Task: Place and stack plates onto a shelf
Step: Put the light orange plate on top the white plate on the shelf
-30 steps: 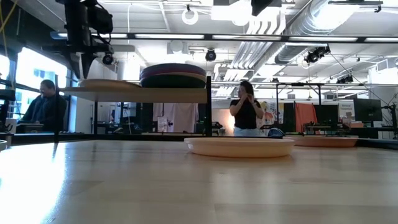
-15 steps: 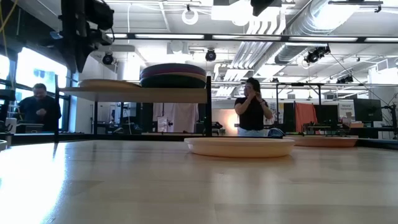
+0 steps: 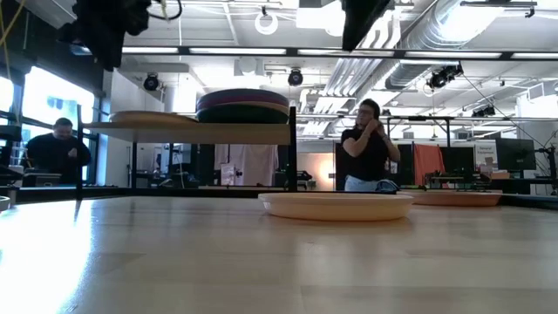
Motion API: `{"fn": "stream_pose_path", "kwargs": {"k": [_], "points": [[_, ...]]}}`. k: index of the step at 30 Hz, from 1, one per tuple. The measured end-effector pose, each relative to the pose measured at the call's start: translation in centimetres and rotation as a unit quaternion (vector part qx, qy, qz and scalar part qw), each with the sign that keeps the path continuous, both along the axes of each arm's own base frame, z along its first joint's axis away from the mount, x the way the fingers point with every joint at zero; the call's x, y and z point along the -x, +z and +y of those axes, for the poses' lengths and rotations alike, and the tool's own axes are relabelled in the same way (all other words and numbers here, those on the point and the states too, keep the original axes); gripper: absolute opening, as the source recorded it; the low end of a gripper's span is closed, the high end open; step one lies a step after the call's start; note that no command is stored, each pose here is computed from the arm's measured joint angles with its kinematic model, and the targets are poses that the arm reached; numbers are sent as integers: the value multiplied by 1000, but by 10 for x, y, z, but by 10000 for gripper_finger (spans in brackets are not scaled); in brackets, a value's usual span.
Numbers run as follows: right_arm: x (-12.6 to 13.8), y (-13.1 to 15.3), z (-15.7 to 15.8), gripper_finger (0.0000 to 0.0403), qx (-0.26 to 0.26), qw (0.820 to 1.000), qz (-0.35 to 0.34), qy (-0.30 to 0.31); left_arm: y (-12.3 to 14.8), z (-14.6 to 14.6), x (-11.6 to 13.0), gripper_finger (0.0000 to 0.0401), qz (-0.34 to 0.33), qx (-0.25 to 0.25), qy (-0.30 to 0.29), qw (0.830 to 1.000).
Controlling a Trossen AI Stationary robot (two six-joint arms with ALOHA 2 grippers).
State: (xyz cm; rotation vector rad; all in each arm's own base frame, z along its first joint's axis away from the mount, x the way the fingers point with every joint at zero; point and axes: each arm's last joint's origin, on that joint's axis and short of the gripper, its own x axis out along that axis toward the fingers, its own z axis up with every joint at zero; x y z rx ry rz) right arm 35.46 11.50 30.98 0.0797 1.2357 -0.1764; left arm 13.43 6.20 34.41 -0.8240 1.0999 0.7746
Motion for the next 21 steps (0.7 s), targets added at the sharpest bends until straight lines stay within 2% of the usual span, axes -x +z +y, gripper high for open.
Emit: {"fn": "stream_pose_path", "kwargs": {"k": [6, 10, 14, 21], "points": [[-18, -30, 8, 108, 0, 997, 34, 67, 0, -25, -8, 74, -3, 3, -60, 998], [-27, -49, 12, 108, 13, 993, 56, 103, 0, -36, -10, 74, -6, 10, -68, 998], [-36, -69, 15, 108, 15, 991, 76, 112, -1, -44, -12, 74, -5, 13, -84, 996], [-47, -100, 19, 108, 27, 987, 104, 122, -34, -54, -11, 74, 61, 35, -122, 990]]}}
